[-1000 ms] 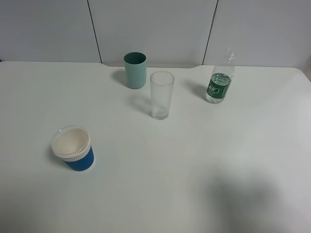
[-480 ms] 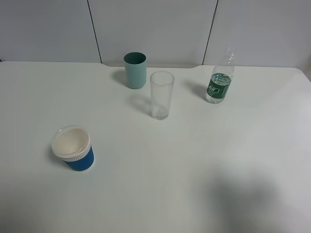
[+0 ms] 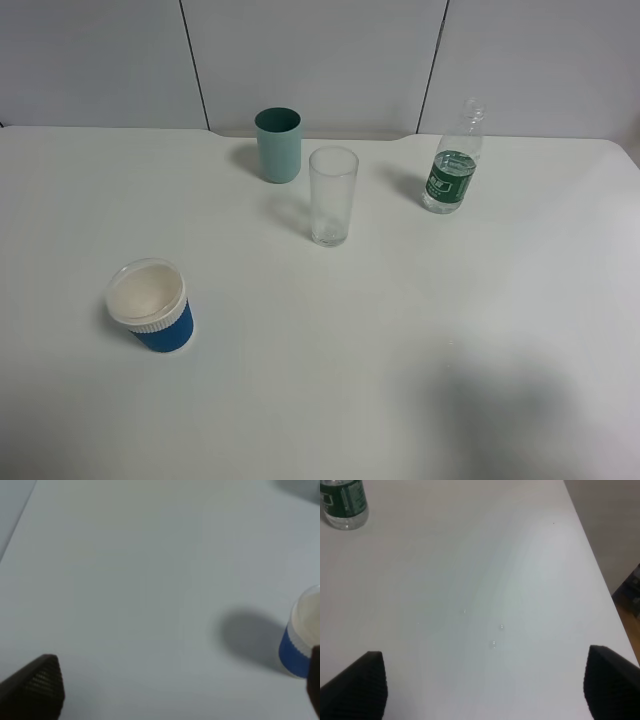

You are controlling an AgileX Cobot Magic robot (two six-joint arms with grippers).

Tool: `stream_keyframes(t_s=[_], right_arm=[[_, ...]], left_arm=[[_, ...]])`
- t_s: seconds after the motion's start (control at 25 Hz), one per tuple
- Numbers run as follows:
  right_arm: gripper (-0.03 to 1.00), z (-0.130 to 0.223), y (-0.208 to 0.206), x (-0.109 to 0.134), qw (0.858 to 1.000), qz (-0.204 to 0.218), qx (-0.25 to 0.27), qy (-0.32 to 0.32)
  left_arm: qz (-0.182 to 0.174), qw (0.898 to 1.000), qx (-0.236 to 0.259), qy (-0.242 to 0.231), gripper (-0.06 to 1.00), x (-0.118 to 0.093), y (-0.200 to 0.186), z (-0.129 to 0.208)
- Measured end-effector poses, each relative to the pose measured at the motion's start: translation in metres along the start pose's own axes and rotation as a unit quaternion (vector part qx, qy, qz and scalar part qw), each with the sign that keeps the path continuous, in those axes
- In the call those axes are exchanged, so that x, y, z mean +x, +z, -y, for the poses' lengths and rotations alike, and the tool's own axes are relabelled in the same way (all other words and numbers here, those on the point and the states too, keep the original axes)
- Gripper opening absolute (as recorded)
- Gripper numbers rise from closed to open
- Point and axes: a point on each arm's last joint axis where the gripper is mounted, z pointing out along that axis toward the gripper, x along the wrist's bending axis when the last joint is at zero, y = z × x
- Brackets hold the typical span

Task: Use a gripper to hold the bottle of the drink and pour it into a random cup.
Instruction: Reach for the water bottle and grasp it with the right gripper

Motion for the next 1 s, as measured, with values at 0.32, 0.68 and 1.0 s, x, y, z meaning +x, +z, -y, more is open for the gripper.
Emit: stream_keyframes(t_s=[0.32,0.68,1.0], right_arm=[[0.78,-0.002,0.005,0.002,1.0,-0.013,0.018,0.007],[0.78,-0.023,0.035,0.005,0.993,-0.025,0.114,0.012],[0.78,-0.052,0.06,0.008,0.994,-0.041,0.097,0.018]], left_arm=[[0.0,1.0,0.0,0.0,0.98,0.0,0.0,0.0],[0.0,1.0,0.0,0.0,0.98,0.0,0.0,0.0],[0.0,1.0,0.0,0.0,0.98,0.0,0.0,0.0]])
